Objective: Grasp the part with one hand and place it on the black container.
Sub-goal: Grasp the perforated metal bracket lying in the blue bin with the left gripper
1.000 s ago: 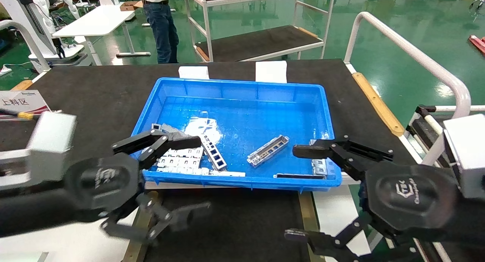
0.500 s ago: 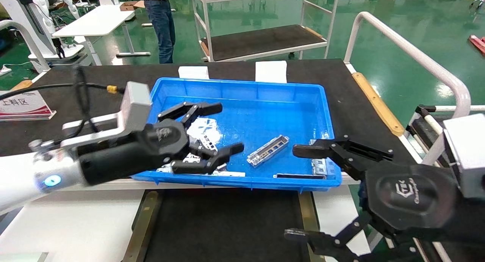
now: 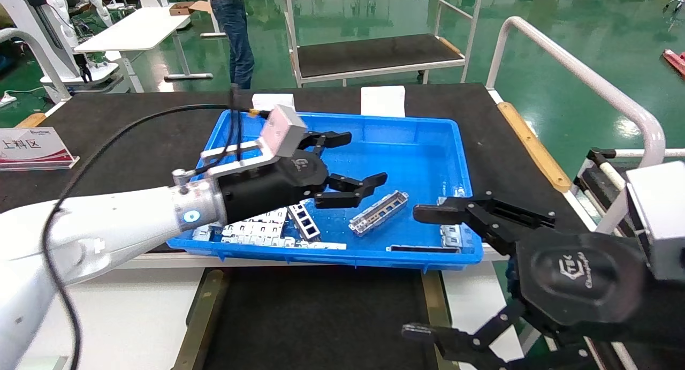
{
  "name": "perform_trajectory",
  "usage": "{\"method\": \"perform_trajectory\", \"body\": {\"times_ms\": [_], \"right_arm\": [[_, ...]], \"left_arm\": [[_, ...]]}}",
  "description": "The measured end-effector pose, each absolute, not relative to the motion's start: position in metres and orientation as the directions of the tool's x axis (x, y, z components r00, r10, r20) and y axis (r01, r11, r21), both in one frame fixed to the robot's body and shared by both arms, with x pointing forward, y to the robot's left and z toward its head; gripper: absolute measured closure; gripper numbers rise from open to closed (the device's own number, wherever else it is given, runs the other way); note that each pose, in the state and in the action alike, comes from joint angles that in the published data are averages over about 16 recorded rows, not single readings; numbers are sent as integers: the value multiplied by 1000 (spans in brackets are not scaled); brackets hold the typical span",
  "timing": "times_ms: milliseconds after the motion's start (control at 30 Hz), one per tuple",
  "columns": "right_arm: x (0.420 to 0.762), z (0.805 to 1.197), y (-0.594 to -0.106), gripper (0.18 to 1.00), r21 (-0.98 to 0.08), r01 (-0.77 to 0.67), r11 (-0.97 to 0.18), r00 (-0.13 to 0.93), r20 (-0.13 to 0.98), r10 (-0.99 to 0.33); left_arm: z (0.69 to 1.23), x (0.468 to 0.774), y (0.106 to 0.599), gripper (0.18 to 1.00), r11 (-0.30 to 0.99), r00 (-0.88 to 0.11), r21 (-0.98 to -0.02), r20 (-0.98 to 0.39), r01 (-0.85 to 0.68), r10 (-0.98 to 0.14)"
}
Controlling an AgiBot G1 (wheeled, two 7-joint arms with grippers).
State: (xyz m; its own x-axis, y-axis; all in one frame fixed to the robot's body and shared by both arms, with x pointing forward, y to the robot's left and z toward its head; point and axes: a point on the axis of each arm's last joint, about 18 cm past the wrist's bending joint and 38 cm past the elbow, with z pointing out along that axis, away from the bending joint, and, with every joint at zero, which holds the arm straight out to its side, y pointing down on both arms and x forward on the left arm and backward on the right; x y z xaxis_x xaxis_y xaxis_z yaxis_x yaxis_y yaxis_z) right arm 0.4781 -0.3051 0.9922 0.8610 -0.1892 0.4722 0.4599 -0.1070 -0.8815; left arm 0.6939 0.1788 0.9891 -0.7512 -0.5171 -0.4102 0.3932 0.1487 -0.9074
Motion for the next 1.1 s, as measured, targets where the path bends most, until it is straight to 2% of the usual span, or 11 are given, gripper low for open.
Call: {"method": "perform_trajectory", "body": {"times_ms": [433, 1100], "right_arm": [[478, 992, -305, 178, -881, 460, -107, 861, 472, -189], [478, 992, -305, 178, -881, 460, -107, 861, 472, -189]], "left_arm": [[962, 735, 143, 183, 265, -706, -906, -423, 329, -568], [920, 750, 131, 183, 329, -676, -919, -385, 218, -628]]}}
